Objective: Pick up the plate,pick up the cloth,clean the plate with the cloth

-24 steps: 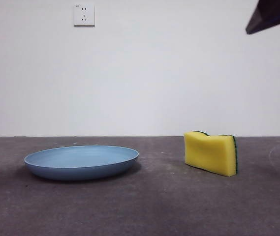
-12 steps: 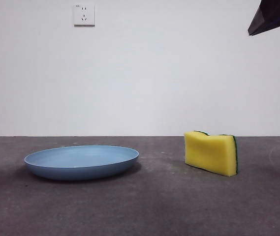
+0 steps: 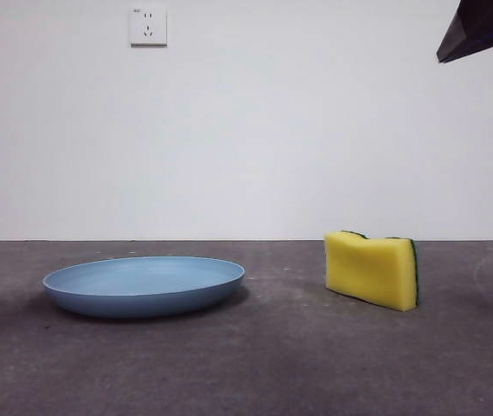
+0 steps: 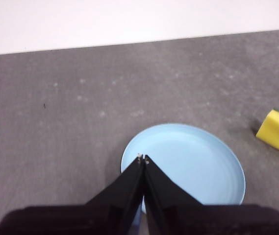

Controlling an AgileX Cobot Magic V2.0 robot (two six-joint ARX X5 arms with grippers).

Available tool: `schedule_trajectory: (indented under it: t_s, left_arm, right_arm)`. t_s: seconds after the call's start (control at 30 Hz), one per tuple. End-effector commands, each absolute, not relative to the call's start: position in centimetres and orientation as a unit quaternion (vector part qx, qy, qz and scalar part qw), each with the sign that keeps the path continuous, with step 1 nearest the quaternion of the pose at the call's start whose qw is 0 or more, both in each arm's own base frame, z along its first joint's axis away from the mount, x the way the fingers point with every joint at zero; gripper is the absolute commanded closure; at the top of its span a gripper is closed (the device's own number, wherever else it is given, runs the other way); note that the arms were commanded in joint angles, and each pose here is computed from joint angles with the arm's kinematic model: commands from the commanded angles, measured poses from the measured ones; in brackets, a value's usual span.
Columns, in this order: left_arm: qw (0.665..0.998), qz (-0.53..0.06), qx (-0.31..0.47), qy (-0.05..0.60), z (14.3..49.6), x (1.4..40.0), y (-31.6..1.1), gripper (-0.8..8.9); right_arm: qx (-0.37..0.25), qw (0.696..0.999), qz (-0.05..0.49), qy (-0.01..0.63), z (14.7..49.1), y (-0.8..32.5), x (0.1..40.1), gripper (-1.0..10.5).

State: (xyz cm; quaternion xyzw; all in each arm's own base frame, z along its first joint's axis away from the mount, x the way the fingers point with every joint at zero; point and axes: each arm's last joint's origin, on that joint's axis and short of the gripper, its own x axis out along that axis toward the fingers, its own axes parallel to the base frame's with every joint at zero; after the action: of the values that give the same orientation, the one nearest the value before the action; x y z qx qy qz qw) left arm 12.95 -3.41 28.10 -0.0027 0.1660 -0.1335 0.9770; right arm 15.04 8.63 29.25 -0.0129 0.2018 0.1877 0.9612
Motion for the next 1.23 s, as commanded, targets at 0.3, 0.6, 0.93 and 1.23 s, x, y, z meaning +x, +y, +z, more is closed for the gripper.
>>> schedule_trajectory:
  t_s: [0.3,0.6,0.93,1.23]
  left_arm:
    - [0.997,-0.081,0.004,0.003,25.1,10.1,-0.7,8.15]
    - [0.998,-0.061,-0.003,0.004,18.9,10.2,-0.3,8.15]
    - [0.999,-0.012,-0.012,0.049,15.5,9.8,0.0,8.15]
    - [0.996,0.017,-0.011,0.089,14.7,9.6,0.2,8.15]
  right_arm:
    - [-0.009,0.961,0.185,0.203,29.1,8.6,15.1,9.5]
    - [-0.009,0.961,0.185,0.203,29.1,8.6,15.1,9.5]
    - [-0.009,0.961,0.185,0.203,29.1,8.6,15.1,9.5]
    - [-0.009,0.961,0.185,0.204,29.1,8.6,15.1,9.5]
